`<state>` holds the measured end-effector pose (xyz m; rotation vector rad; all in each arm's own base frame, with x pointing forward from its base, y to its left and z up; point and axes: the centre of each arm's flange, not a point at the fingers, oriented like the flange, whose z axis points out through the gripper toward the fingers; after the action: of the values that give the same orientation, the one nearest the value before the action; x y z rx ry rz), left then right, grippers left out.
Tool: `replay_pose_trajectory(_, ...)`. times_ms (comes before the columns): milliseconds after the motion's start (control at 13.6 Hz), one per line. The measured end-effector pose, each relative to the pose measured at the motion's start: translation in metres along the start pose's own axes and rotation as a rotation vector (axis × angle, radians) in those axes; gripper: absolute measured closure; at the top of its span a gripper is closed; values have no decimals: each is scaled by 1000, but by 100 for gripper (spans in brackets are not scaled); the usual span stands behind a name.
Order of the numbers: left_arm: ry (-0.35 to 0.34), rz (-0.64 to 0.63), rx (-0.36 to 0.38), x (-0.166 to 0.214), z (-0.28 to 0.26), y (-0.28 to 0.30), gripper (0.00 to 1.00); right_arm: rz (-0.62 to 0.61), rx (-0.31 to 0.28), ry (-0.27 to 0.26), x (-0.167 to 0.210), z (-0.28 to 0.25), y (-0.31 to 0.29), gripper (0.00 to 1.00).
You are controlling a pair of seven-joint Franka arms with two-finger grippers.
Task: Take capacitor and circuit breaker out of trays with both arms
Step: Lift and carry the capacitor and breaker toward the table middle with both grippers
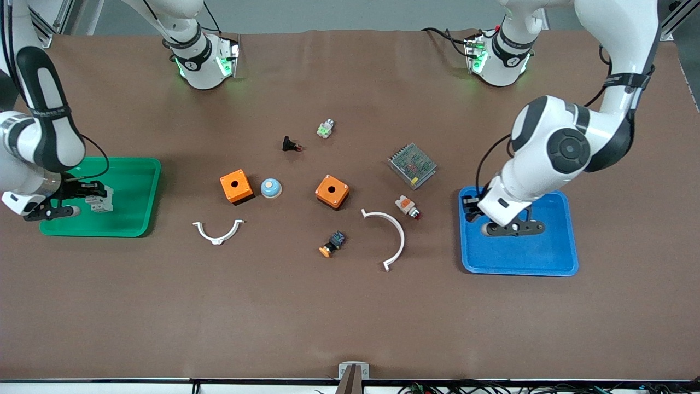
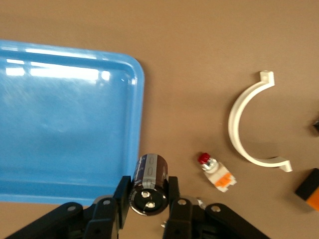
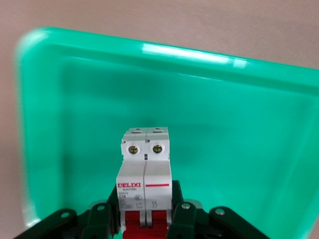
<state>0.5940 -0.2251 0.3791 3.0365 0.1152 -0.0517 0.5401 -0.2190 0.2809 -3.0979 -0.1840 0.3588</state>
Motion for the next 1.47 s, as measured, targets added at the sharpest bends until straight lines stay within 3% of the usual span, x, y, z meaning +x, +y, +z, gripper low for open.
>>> replay_pose_trajectory(147,-6,-36,-3,-14,4,30,66,32,5,-52,12,-66,-35,60)
replay_pose_trajectory(294,-15,-79,-5,-30,10,64,66,67,-17,-50,23,-115,-84,60)
replay_pose_trajectory(515,-39,-113,-4,-49,26,103,66,141,-44,-42,43,-132,-197,60)
replay_pose_trajectory(956,-30,-137,24,-55,62,124,66,289,2,-2,56,-99,-413,60)
replay_pose_trajectory(1471,-71,-192,30,-108,106,188,66,345,54,27,81,-10,-476,60)
